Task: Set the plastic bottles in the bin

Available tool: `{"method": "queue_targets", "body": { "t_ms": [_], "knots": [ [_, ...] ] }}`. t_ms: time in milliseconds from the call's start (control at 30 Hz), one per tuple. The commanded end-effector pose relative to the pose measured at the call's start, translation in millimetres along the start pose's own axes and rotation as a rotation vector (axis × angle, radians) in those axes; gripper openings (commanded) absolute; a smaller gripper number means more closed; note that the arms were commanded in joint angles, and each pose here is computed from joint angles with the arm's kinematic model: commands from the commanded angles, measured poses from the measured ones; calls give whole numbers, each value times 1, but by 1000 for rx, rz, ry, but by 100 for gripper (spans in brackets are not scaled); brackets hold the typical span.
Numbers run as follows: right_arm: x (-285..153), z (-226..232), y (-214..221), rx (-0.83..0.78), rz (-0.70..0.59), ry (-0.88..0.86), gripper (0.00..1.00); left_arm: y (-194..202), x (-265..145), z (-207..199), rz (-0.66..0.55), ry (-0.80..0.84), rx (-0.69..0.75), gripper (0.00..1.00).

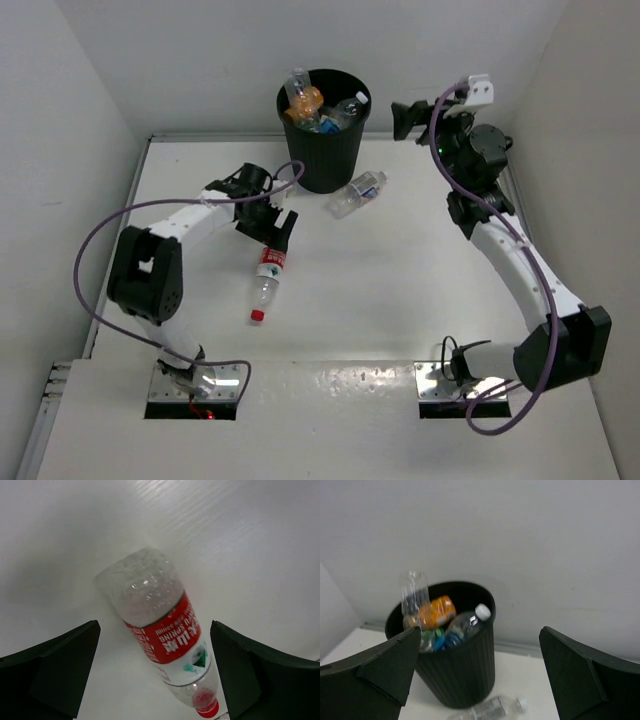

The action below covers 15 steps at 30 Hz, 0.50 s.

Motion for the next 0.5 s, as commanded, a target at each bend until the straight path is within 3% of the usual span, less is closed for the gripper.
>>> {"method": "queue_targets", "body": {
  "t_ms": [0, 233, 467],
  "knots": [
    [-27, -9, 13, -35, 59, 34, 100, -4, 5, 9, 83, -112, -107, 99],
    [-50, -18, 18, -67, 93, 79, 99, -12, 36, 10, 162, -91, -209, 99],
    [-57, -23, 19, -77, 109, 91, 99, -5, 51, -2, 255, -75, -186, 91]
  ]
}}
Point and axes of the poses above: each gripper's point midway between its finger pads, its own x axis out along the fingers, its own z axis along the line the jaws close on, y = z × x, the point moved 6 cm from there along -x, back along the fingers, and after that the axes turned 6 degrees about x, right-handed, at the moved point
